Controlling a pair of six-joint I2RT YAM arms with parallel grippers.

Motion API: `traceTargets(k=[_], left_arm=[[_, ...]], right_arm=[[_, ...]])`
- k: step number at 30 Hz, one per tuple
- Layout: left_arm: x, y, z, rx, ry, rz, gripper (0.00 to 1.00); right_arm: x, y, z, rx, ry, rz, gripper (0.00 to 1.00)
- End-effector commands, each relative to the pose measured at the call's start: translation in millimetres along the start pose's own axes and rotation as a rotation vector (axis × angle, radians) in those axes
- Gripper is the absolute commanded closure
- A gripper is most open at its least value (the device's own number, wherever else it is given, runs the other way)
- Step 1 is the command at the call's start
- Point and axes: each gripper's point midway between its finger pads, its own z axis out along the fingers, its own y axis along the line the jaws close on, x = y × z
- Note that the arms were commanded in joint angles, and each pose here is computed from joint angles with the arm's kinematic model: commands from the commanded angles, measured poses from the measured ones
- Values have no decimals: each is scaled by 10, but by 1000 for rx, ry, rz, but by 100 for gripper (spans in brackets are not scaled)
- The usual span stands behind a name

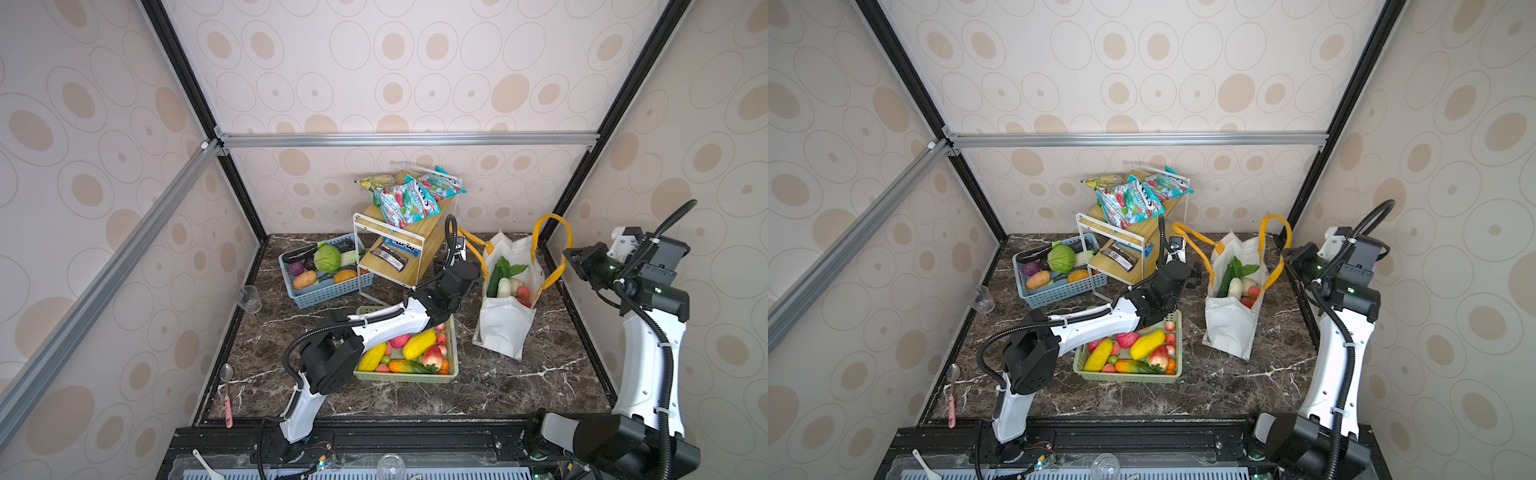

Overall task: Place the food into the grocery bag and tie it
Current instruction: 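Bring the left gripper's handle to the right gripper's handle while the right gripper lifts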

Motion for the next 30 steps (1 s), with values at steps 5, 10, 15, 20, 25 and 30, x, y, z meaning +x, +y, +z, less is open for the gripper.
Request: traceTargets(k=[5,10,15,20,25,30], left_arm=[[-471,-236,-138,133,-135,-22,18],[-465,-440,-130,230,-119,7,18],[-304,-675,-118,367,-81,69,17],[-205,-574,157,358,-29,43,17],[-350,-500,133,375,-75,-8,21],[-635,-399,-15,362,-152,-69,21]], right_arm=[[103,411,-103,-123,18,-101,90],[210,276,-54,-86,50,-99,90],[320,225,2,-94,86,-101,90],[361,175,10,-76,98,-107,90],[378,90,26,-36,105,-115,90],[411,-88,94,33,126,-90,92]])
